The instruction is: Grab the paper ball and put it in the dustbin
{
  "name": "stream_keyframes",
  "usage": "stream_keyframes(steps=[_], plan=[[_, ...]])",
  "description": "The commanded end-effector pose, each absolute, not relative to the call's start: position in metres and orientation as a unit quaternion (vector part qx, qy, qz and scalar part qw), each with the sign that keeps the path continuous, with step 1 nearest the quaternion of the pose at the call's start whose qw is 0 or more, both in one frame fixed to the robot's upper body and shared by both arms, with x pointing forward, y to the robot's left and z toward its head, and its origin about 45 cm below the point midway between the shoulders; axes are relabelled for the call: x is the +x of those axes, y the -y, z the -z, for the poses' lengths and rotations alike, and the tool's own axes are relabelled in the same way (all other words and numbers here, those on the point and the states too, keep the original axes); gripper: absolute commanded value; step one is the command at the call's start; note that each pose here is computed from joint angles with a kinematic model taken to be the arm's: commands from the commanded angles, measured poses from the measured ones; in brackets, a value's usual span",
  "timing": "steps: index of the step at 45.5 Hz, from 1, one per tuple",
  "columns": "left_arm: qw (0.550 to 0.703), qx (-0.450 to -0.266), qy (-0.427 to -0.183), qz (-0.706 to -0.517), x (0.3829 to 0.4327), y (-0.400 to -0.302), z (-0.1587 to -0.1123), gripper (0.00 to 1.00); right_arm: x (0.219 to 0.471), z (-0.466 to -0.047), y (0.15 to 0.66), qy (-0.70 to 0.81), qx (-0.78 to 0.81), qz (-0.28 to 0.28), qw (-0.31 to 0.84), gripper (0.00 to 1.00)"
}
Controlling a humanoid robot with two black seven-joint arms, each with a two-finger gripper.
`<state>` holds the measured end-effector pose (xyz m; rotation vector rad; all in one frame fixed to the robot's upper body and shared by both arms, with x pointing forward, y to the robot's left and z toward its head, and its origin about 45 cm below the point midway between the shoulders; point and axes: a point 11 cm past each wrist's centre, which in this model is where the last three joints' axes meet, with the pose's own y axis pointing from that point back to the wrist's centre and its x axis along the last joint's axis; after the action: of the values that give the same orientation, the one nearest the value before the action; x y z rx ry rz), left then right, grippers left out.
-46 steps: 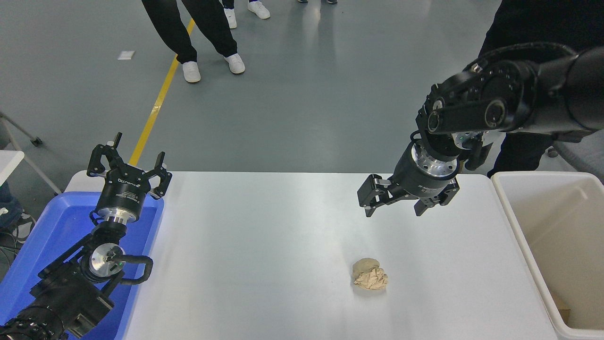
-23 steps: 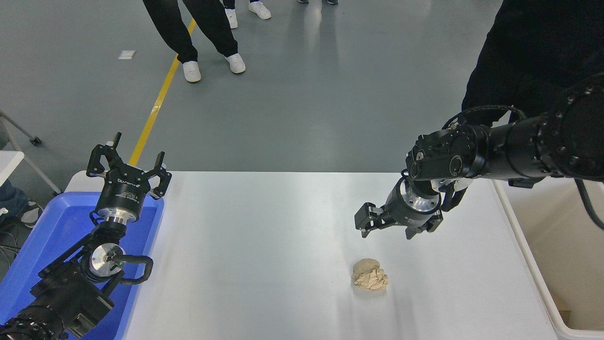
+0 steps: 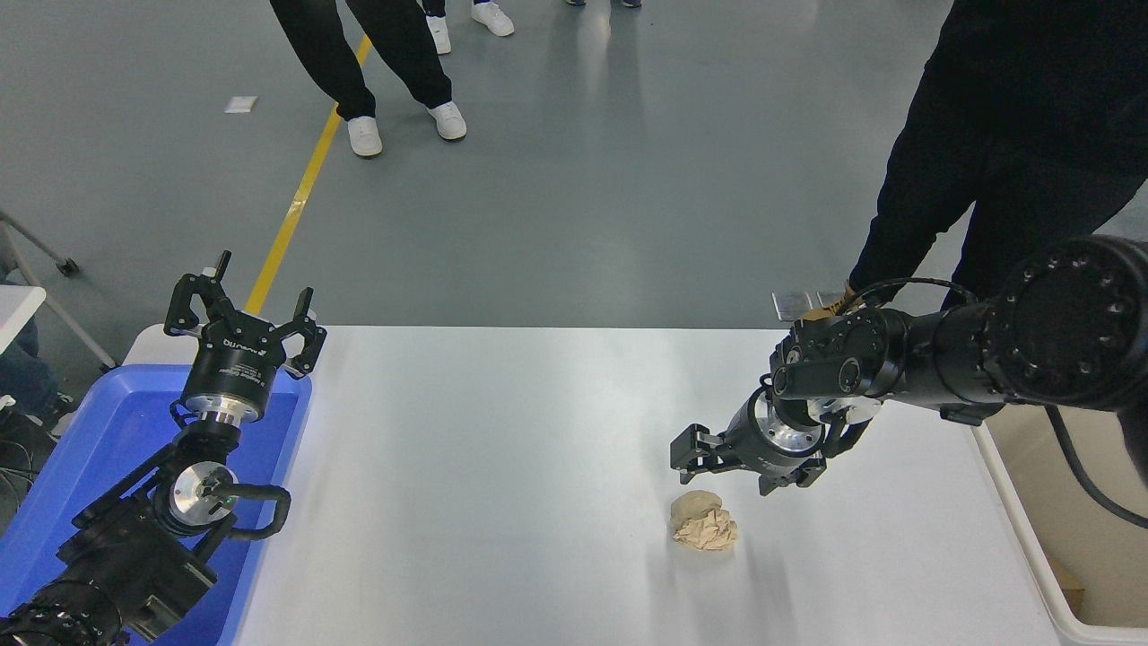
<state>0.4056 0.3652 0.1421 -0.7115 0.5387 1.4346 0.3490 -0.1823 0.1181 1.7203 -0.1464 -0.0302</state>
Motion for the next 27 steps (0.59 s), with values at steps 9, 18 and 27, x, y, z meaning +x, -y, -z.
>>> stream_keyframes(steps=[9, 18, 27], plan=[[0.664, -0.315, -0.239, -0.635, 0.4051, -0.365, -0.1414, 0.98, 0.341, -0.094, 0.183, 0.084, 0.765, 0.033, 0.637, 1.0], [0.664, -0.315, -0.239, -0.635, 0.4056, -0.3649, -0.142, 0.98, 0.343, -0.081, 0.192, 0.107, 0.761, 0.033, 0.639, 1.0], [0.664, -0.315, -0.239, -0.635, 0.4056, -0.3649, -0.142, 0.98, 0.34, -0.073, 0.197, 0.111, 0.758, 0.037, 0.641, 1.0]])
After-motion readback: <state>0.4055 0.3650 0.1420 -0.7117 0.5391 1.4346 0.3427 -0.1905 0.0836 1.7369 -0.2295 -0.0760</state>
